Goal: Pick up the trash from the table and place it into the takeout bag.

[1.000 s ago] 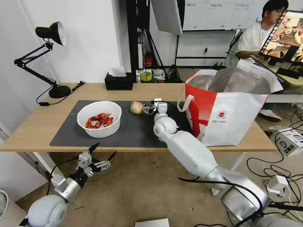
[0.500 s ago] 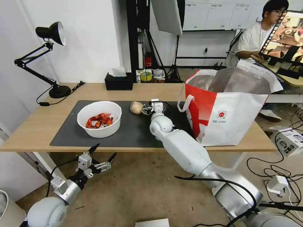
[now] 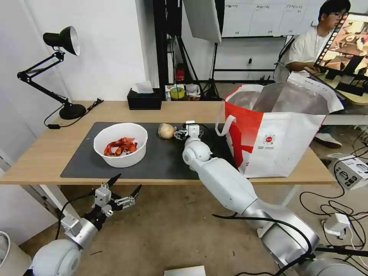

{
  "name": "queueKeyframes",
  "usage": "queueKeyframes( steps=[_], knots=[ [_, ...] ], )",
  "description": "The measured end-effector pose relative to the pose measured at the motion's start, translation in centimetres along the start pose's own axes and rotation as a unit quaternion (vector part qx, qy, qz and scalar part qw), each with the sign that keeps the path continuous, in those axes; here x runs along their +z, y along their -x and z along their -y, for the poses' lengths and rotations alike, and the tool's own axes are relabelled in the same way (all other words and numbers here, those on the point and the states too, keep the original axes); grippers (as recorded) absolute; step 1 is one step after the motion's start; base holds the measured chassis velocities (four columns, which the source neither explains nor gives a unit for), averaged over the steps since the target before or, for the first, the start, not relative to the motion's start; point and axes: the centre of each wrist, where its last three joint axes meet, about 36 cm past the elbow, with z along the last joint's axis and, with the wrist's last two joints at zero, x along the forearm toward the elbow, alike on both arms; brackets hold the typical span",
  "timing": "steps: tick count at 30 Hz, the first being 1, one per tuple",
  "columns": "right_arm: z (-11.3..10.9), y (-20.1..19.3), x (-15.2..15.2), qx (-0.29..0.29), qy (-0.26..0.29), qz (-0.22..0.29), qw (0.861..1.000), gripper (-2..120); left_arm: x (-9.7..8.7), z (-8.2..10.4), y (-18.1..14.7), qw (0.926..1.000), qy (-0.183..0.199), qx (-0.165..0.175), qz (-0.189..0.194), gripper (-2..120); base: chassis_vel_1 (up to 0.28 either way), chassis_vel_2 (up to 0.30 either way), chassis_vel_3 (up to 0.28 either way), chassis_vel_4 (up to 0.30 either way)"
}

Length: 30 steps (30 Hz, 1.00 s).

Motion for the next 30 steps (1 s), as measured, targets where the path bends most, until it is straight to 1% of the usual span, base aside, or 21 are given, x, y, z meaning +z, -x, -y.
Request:
queueKeyframes(
  steps=[10, 19, 23, 30],
  knots=[
    [-0.1, -0.3, 0.5, 0.000, -0.004, -0.009, 1.000, 100, -0.2, 0.0, -0.1, 1.0000, 0.001, 0.001, 0.000, 100, 0.000, 0.000, 0.000, 0.000],
    [-0.4, 0.1, 0.4, 0.001, -0.002, -0.015, 1.000, 100, 0.2, 0.4, -0.2, 1.0000, -0.002, 0.000, -0.003, 100, 0.000, 0.000, 0.000, 0.000],
    [-0.2, 0.2, 0.2, 0.000, -0.004, -0.018, 1.000, 99, 0.1, 0.4, -0.2, 1.0000, -0.001, 0.000, -0.003, 100, 0.000, 0.000, 0.000, 0.000],
    [0.7, 0.4, 0.2, -0.006, -0.013, -0.027, 1.000, 99, 0.0, 0.6, -0.5, 1.0000, 0.001, 0.001, -0.004, 100, 0.000, 0.000, 0.000, 0.000]
  ],
)
